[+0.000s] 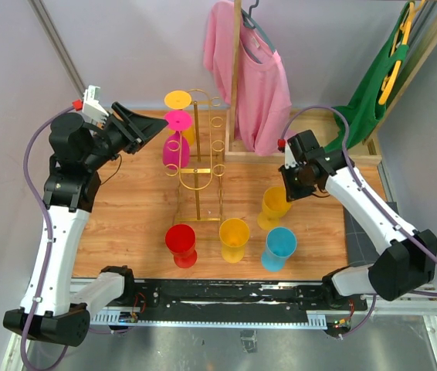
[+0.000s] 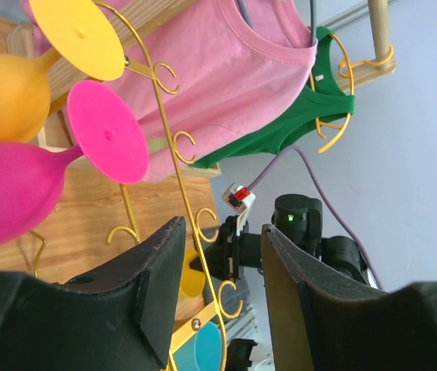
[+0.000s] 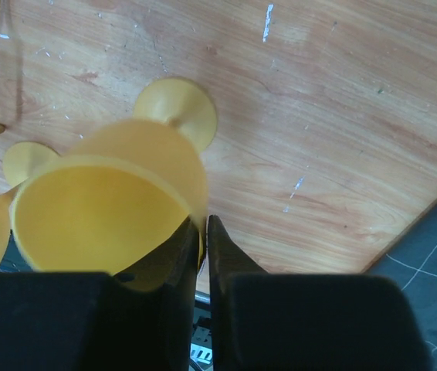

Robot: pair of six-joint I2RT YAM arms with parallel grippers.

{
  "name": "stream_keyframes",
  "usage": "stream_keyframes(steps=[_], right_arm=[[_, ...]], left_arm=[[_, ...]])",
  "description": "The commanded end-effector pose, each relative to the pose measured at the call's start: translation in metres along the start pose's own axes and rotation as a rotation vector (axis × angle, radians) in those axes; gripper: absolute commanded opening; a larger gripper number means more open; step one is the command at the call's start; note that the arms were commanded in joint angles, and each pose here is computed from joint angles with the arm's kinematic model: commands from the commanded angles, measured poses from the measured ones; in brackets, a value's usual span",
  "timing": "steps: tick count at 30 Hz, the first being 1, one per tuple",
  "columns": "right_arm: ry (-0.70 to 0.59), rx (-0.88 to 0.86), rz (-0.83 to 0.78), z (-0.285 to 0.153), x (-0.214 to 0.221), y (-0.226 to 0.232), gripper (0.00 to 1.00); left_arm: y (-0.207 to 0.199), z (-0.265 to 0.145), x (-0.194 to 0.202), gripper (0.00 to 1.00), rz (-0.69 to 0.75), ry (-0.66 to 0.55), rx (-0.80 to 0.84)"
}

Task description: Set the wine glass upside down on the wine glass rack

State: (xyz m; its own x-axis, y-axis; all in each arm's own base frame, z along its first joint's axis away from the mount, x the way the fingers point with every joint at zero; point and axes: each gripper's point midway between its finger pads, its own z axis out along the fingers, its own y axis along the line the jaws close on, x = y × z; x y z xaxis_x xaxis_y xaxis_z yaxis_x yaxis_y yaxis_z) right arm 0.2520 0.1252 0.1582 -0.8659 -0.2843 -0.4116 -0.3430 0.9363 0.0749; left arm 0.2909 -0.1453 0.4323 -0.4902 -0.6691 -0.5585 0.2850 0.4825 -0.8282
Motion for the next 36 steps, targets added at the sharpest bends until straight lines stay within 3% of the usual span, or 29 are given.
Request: stream_keyframes(steps=[1, 9, 19, 25, 36], right_arm=[[0.014, 0.035, -0.010, 0.003, 0.002, -0.002, 0.05], [-0.069, 0.125, 0.015, -0.025, -0.008, -0.017, 0.01], [-0.387, 0.347, 0.098, -0.129, -0.043, -0.054, 0.01], [-0.722, 0.302, 0.157, -0.202, -0.084, -0.048, 0.01], [-1.325, -0.015, 0.183, -0.359, -0.145, -0.003, 0.01]], left_arm=[[-0.022, -0.006, -0.006, 0.49, 0.033, -0.020, 0.067], [-0.021, -0.006, -0.005, 0.49, 0.030, -0.020, 0.068], [-0.019, -0.002, -0.005, 0.50, 0.019, -0.019, 0.075], [-0.019, 0.001, -0.004, 0.50, -0.004, -0.020, 0.095], [-0.030, 0.004, -0.002, 0.50, -0.053, 0.005, 0.169]])
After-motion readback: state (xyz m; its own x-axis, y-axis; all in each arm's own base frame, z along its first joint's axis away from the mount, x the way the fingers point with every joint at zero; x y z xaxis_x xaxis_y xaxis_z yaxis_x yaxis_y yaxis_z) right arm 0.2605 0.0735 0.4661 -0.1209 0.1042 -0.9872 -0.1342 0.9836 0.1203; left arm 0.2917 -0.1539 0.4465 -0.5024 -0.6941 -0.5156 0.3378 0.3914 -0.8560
